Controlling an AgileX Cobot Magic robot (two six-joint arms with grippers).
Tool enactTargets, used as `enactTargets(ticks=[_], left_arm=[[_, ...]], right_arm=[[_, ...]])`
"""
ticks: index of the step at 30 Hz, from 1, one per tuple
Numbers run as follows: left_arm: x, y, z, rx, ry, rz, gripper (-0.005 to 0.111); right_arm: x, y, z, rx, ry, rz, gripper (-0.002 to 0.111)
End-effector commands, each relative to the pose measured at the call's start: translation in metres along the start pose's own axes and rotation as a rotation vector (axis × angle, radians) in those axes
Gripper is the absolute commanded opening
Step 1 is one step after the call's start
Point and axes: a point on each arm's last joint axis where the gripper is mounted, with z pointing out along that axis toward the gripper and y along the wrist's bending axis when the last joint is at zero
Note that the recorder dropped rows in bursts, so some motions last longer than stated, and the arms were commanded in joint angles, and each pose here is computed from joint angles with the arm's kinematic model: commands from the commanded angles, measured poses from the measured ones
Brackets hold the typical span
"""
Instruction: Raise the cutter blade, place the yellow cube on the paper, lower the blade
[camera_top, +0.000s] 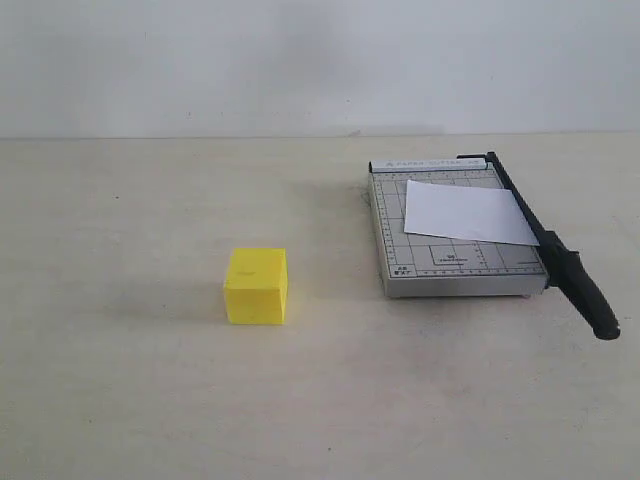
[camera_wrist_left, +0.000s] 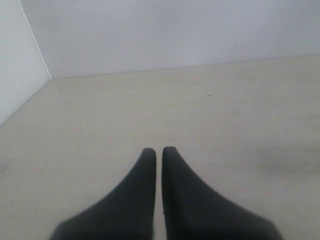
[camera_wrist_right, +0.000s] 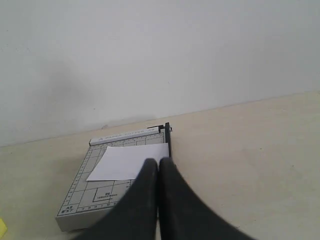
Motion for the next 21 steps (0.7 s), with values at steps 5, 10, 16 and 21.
enactTargets(ticks=[5, 10, 16, 21], left_arm=[[-0.0012, 0.0002, -0.0004, -0.002, -0.010, -0.005, 0.004], [-0.0012, 0.0002, -0.0004, -0.002, -0.010, -0.005, 0.004], [-0.0012, 0.0002, -0.0004, -0.002, -0.010, -0.005, 0.004], [-0.0014, 0.0002, -0.0005, -0.002, -0.012, -0.005, 0.004]], right_arm=[[0.0004, -0.0006, -0.0002, 0.005, -0.012, -0.011, 0.000], [0.0004, -0.0006, -0.0002, 0.005, -0.012, -0.011, 0.000], [-0.0032, -0.0008, -0.0003, 0.006, -0.050, 0.040, 0.000], [-0.0062, -0.0008, -0.0005, -0.007, -0.084, 0.328, 0.000]])
